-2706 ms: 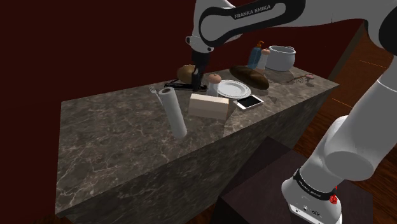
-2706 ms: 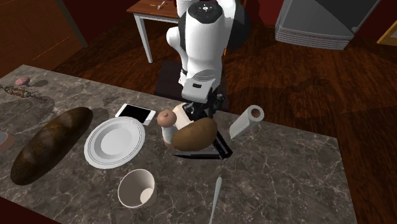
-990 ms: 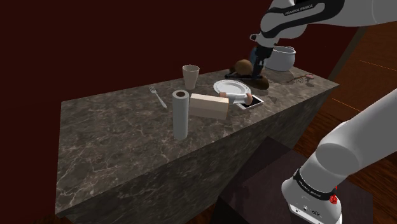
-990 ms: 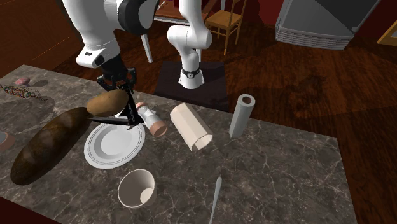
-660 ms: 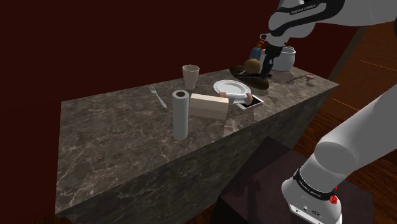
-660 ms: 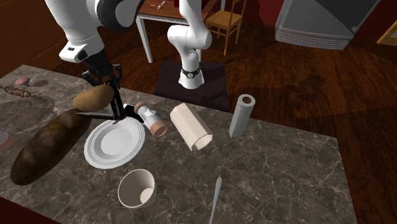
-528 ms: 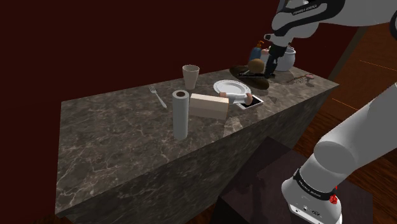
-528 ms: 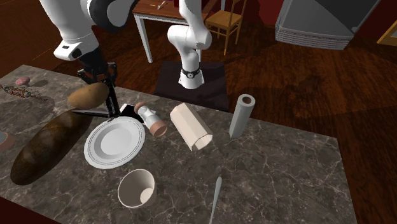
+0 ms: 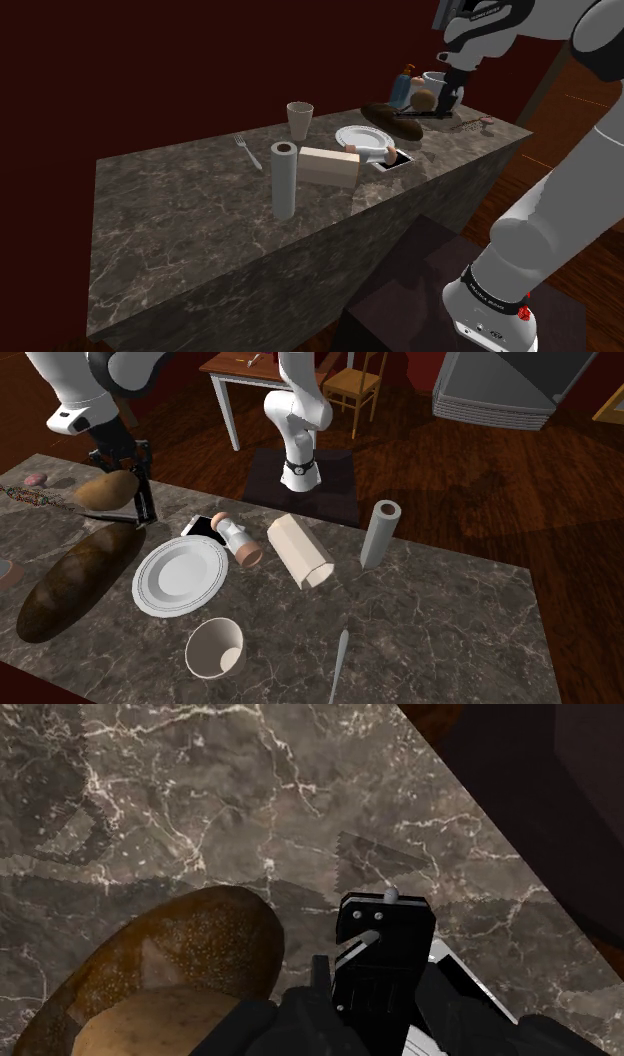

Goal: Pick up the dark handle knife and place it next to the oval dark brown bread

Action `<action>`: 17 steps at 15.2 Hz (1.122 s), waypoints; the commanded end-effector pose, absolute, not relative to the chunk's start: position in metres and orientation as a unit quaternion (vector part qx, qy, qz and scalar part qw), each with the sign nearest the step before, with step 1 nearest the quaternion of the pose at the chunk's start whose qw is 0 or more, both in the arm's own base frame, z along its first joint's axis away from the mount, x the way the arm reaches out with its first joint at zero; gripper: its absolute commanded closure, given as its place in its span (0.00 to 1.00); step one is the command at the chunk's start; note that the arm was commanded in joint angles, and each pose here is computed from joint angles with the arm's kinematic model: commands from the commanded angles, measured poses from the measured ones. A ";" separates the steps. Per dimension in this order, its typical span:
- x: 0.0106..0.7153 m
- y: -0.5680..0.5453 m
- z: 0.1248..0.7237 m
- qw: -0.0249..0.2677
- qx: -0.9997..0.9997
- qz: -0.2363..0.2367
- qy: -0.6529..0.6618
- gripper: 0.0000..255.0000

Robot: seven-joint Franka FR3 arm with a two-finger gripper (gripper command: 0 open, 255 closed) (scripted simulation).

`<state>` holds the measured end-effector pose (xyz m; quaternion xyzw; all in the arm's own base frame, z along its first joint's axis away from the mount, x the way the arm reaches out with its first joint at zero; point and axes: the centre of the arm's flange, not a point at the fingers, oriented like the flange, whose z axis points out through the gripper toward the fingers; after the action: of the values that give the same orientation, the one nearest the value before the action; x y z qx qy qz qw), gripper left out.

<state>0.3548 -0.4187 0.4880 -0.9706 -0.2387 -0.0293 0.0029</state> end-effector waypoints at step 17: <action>0.313 -0.530 0.439 0.003 -0.970 -0.029 -0.240 1.00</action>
<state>0.3128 -0.5302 0.4441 -0.9704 -0.2397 -0.0291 0.0030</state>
